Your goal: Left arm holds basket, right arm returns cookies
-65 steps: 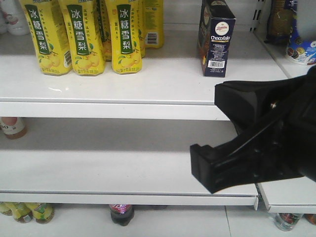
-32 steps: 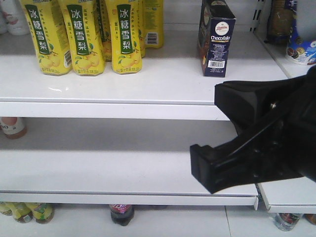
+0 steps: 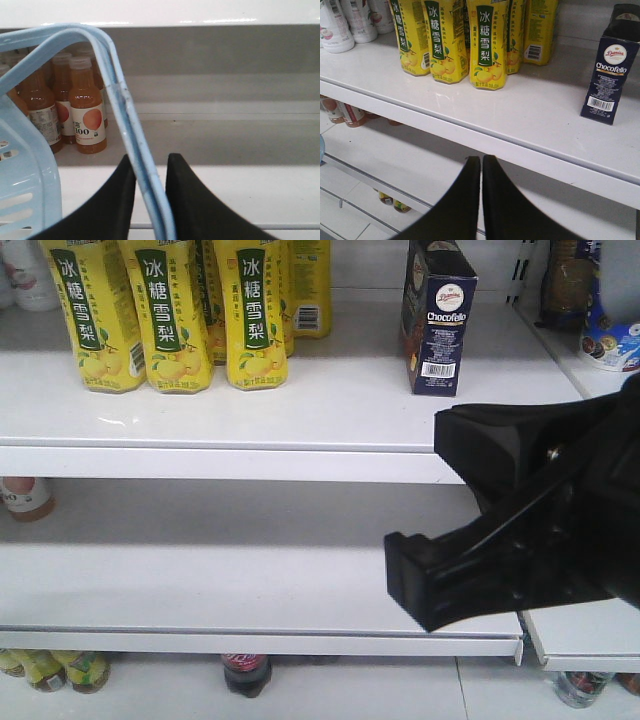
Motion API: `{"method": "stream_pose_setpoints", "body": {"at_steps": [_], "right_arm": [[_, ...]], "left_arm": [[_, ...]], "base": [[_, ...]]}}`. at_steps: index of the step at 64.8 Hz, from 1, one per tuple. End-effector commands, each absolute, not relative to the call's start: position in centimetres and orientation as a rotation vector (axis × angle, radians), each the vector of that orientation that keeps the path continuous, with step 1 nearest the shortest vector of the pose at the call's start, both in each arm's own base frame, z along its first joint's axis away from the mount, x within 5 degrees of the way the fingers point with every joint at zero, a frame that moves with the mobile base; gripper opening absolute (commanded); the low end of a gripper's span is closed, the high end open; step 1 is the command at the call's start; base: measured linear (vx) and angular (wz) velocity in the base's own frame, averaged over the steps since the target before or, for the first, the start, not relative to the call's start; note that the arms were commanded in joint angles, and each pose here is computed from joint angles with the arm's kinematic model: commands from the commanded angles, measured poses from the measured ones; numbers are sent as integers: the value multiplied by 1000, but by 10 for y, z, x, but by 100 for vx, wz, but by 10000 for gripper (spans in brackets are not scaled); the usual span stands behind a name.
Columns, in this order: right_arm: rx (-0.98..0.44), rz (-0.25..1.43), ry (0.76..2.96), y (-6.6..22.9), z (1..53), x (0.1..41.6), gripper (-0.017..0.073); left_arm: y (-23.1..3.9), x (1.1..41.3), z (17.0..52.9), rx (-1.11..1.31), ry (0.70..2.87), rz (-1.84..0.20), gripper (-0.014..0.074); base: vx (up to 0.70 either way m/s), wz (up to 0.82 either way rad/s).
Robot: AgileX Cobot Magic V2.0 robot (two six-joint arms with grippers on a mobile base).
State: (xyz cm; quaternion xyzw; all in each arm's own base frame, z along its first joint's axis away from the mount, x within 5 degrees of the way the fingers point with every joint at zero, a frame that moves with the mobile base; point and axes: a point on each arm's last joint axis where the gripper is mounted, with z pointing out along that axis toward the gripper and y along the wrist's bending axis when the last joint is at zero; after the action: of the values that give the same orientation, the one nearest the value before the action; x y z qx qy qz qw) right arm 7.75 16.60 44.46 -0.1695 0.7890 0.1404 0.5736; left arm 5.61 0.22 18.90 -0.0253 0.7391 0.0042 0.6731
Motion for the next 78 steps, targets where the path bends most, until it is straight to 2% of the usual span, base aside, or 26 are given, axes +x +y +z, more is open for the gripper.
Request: {"method": "stream_pose_setpoints", "body": {"at_steps": [1,68,78], "right_arm": [[-341,287,1793,155,457,81,-8],[-332,312,1744,155,462,82,-8],[-460,341,1687,162,464,86,-8]], "left_arm": [[2,54,207,-27,1523,37,-6],[2,54,207,-31,1530,32,-6],[2,55,207,-31,1531,32,-6]], "base": [[0,0],[0,0],[0,0]]}}
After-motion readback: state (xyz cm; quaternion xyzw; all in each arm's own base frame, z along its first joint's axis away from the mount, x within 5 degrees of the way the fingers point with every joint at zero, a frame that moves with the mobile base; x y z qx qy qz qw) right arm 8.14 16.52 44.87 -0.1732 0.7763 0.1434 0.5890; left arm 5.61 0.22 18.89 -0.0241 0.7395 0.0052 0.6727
